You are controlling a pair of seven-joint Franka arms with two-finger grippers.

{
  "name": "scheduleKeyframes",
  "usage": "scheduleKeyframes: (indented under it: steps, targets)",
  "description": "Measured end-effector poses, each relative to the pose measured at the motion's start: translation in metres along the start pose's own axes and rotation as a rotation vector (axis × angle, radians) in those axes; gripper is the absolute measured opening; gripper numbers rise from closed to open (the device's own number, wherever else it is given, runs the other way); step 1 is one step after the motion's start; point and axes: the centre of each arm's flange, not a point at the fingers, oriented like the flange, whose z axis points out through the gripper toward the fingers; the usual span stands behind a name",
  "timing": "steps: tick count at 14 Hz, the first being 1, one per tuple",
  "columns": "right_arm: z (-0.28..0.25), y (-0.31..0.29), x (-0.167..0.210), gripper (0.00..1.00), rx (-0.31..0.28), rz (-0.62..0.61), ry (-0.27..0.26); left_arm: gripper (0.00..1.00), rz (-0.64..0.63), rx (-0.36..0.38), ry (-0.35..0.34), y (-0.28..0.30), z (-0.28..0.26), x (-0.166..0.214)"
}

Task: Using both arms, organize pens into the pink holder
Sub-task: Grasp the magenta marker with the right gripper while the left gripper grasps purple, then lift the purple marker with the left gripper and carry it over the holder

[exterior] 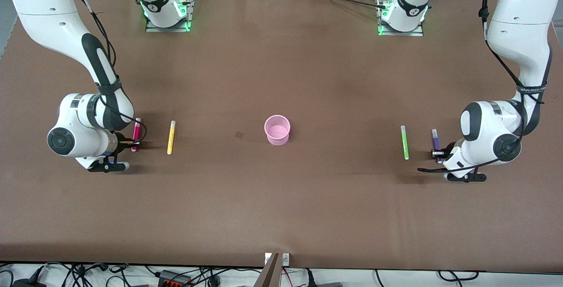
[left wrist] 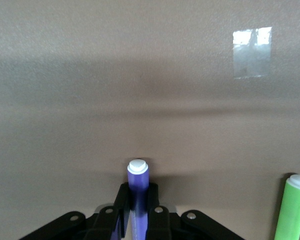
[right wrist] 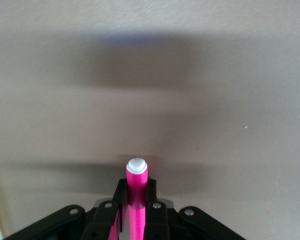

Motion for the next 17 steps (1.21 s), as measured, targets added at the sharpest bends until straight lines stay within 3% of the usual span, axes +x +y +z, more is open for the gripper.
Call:
scheduleKeyframes:
  steps: [3,6,9,13,17]
  targets:
    - [-0.072,-0.042,0.011,0.18,0.033,-0.195,-0.033,0.18,0.046,-0.018,-0.027,0.029,-0.047,0.0]
    - [-0.155,-0.098,0.013,0.18,0.094,-0.319,0.036,0.18,0.125,-0.03,-0.037,0.079,-0.13,-0.011]
    - [-0.186,-0.152,0.01,0.18,0.13,-0.412,0.092,0.18,0.217,-0.052,-0.082,0.137,-0.185,-0.03]
    - [-0.195,-0.152,0.014,0.18,0.132,-0.416,0.132,0.18,0.315,-0.197,-0.146,0.208,-0.212,-0.053]
    - [-0.196,-0.143,0.017,0.18,0.131,-0.414,0.153,0.18,0.484,-0.349,-0.112,0.268,-0.244,-0.071]
